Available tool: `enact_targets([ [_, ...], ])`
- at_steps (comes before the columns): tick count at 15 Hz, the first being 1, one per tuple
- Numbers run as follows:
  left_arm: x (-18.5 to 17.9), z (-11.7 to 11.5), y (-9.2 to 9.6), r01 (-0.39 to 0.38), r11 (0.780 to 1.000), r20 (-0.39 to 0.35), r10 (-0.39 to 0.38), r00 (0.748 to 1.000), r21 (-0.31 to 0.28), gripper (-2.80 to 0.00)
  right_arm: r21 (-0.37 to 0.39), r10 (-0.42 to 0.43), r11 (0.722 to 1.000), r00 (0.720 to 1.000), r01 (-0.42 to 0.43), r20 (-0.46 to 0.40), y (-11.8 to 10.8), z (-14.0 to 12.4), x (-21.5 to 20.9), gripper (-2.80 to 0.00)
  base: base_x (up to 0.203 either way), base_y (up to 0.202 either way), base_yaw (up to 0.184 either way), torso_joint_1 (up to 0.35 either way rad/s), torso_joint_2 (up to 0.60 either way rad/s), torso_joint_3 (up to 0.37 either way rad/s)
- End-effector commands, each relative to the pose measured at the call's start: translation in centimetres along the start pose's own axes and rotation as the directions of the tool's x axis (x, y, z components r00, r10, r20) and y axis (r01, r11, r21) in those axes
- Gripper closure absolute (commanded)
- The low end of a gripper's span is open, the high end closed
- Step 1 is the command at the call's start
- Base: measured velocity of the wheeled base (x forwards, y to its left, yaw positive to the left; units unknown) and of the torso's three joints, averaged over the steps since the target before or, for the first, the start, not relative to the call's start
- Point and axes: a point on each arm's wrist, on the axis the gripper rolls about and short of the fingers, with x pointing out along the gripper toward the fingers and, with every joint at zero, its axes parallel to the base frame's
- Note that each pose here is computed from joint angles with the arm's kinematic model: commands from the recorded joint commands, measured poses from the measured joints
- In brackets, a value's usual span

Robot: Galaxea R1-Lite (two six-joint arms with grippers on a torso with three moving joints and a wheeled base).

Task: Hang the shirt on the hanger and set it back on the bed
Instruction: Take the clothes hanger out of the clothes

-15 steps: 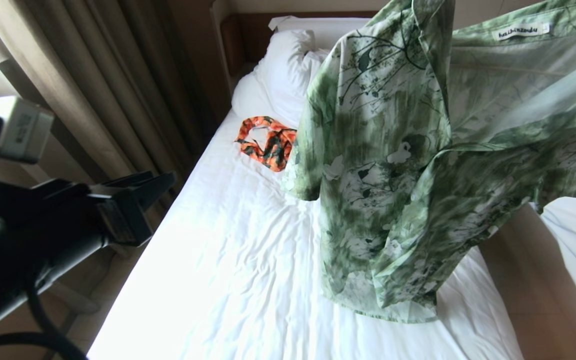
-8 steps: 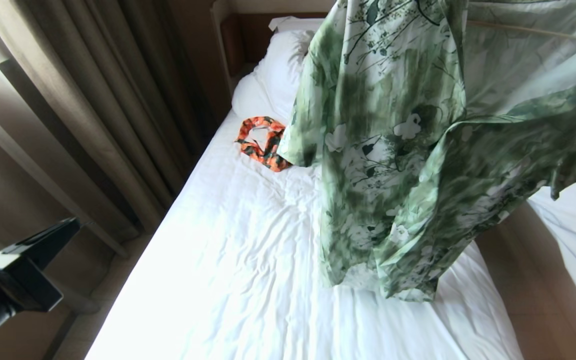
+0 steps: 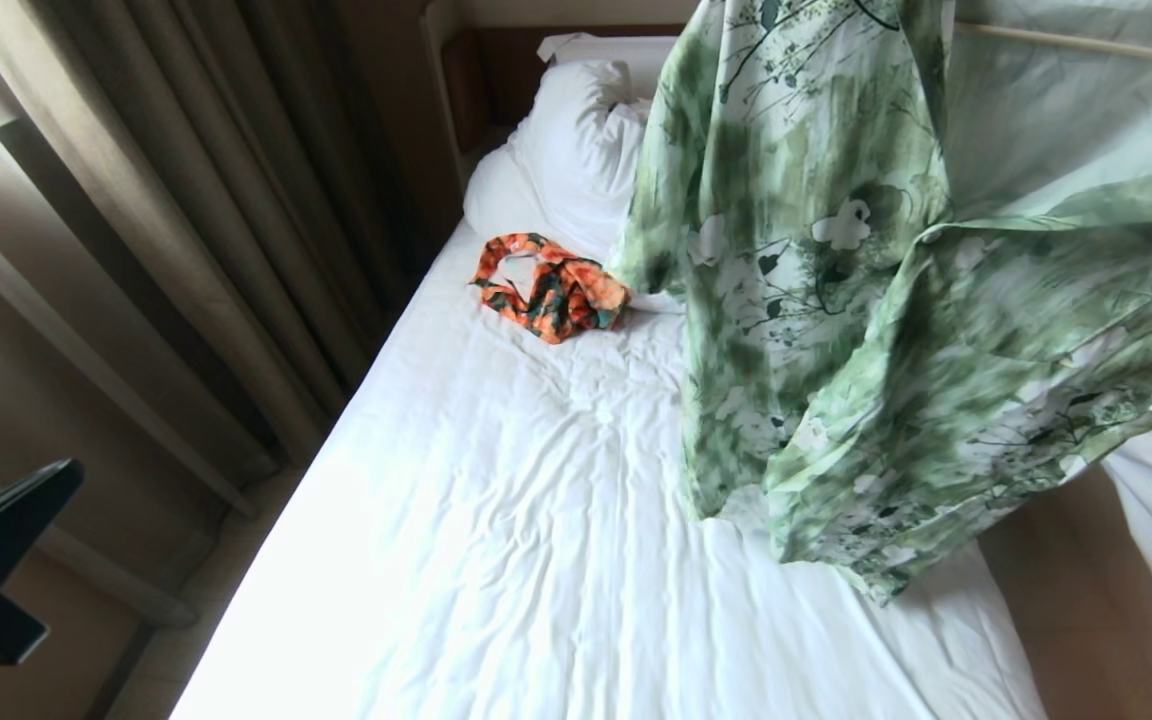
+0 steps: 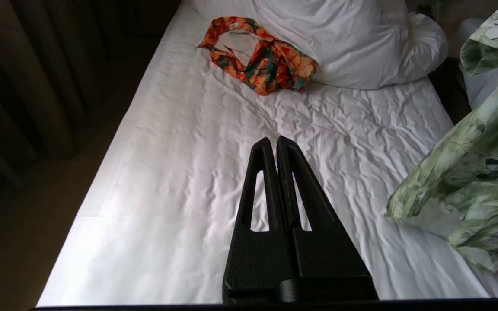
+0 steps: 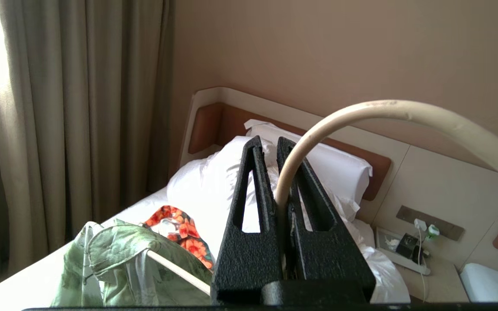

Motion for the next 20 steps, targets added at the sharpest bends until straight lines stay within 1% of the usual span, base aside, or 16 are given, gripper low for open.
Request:
enact_targets([
  [1, -0.1, 0.1, 0.1, -0.003, 1.000, 0.010, 0.003, 1.000, -0.003, 0.00, 0.000, -0.005, 1.000, 1.000, 0.005, 0.011, -0.1, 0.5, -0.4, 0.00, 0.000, 0.000, 0.000, 0.000, 0.00, 0.000],
  [3, -0.1, 0.1, 0.2, -0.020, 1.000, 0.015, 0.020, 1.000, -0.002, 0.00, -0.001, -0.006, 1.000, 1.000, 0.006, 0.019, -0.2, 0.8, -0.6, 0.00, 0.000, 0.000, 0.000, 0.000, 0.00, 0.000],
  [7, -0.4, 0.2, 0.3, -0.029, 1.000, 0.027, 0.029, 0.999, -0.006, 0.00, -0.001, -0.006, 1.000, 1.000, 0.006, 0.020, -0.2, 0.9, -0.7, 0.00, 0.000, 0.000, 0.000, 0.000, 0.00, 0.000],
  [10, -0.2, 0.5, 0.4, -0.054, 0.999, 0.034, 0.054, 0.998, -0.004, 0.00, 0.000, -0.011, 1.000, 1.000, 0.011, 0.024, -0.3, 1.1, -0.9, 0.00, 0.000, 0.000, 0.000, 0.000, 0.00, 0.000],
  [17, 0.2, 0.5, 0.2, -0.019, 1.000, 0.018, 0.019, 1.000, -0.001, 0.00, -0.005, -0.017, 1.000, 0.999, 0.017, 0.035, -0.5, 1.8, -1.5, 0.00, 0.000, 0.000, 0.000, 0.000, 0.00, 0.000],
  [20, 0.2, 0.5, 0.2, -0.019, 1.000, 0.018, 0.019, 1.000, -0.001, 0.00, -0.011, -0.026, 1.000, 0.999, 0.026, 0.036, -0.8, 1.9, -1.6, 0.00, 0.000, 0.000, 0.000, 0.000, 0.00, 0.000],
])
